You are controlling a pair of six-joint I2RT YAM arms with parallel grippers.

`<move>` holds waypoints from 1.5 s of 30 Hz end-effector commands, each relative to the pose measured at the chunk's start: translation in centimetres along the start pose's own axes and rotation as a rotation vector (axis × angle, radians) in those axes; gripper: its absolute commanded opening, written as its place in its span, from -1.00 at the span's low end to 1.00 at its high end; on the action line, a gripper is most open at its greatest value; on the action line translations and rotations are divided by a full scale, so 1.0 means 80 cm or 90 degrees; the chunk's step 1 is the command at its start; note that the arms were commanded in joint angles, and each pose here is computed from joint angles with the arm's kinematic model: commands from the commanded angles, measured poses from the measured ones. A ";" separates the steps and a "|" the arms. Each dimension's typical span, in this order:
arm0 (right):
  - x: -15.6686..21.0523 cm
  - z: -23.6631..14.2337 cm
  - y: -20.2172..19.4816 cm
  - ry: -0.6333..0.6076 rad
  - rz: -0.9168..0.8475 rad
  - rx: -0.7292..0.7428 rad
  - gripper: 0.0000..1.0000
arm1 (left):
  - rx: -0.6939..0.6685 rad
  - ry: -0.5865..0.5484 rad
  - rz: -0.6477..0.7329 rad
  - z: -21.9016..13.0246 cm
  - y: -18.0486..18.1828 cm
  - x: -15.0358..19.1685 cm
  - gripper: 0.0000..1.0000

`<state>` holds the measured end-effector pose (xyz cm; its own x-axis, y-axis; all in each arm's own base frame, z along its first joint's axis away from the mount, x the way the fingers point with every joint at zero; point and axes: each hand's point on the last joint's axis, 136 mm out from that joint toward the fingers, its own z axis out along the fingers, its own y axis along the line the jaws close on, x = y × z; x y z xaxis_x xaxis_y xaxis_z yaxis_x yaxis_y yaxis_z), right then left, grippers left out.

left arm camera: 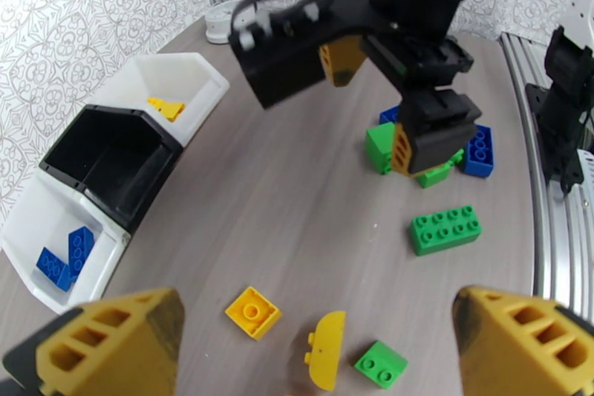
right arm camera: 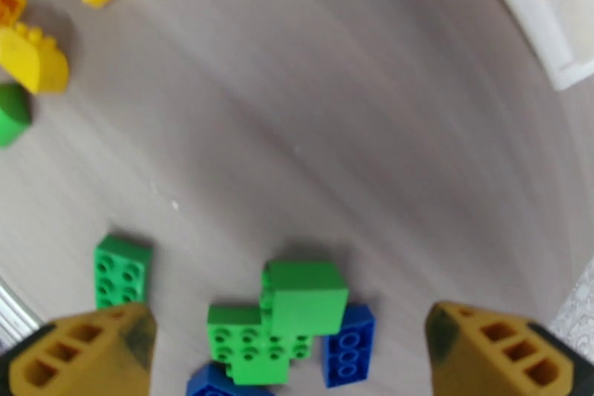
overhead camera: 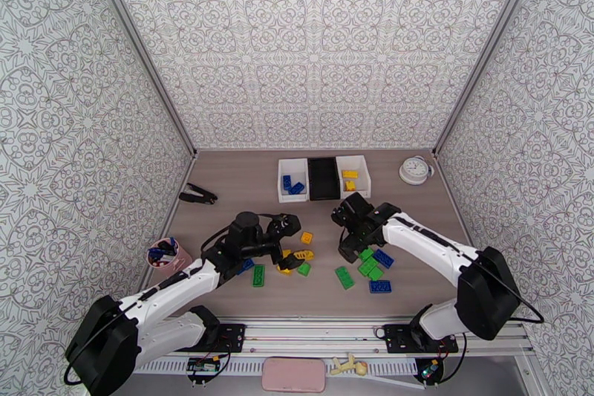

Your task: Sort the legos into containers by color

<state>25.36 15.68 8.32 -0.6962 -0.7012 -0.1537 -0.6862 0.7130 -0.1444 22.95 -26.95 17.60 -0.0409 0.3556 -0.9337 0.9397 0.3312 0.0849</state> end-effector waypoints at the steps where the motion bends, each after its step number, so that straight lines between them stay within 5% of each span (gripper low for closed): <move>1: 0.019 0.008 -0.004 0.078 -0.019 -0.004 0.99 | 0.024 -0.019 0.025 -0.002 -0.010 -0.005 0.99; 13: 0.025 0.062 -0.012 0.156 0.004 -0.019 0.81 | 0.038 -0.019 0.021 -0.005 -0.007 0.000 0.99; 27: 0.018 0.067 -0.023 0.142 0.012 -0.011 -0.12 | 0.034 -0.017 0.030 -0.007 -0.006 0.001 0.99; 35: -0.035 0.023 -0.035 -0.025 0.048 -0.001 -0.18 | -0.001 -0.032 0.018 -0.008 0.008 -0.004 0.99; 45: -0.182 -0.057 -0.072 -0.419 0.226 0.004 -0.26 | -0.067 -0.044 -0.009 -0.010 0.030 -0.007 0.99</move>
<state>34.86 19.42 12.63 -0.6837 -0.4602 -0.5663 -0.5092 0.8568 -0.0815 24.00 -26.17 17.98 -0.0213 0.3192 -0.9474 0.9250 0.3659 0.1024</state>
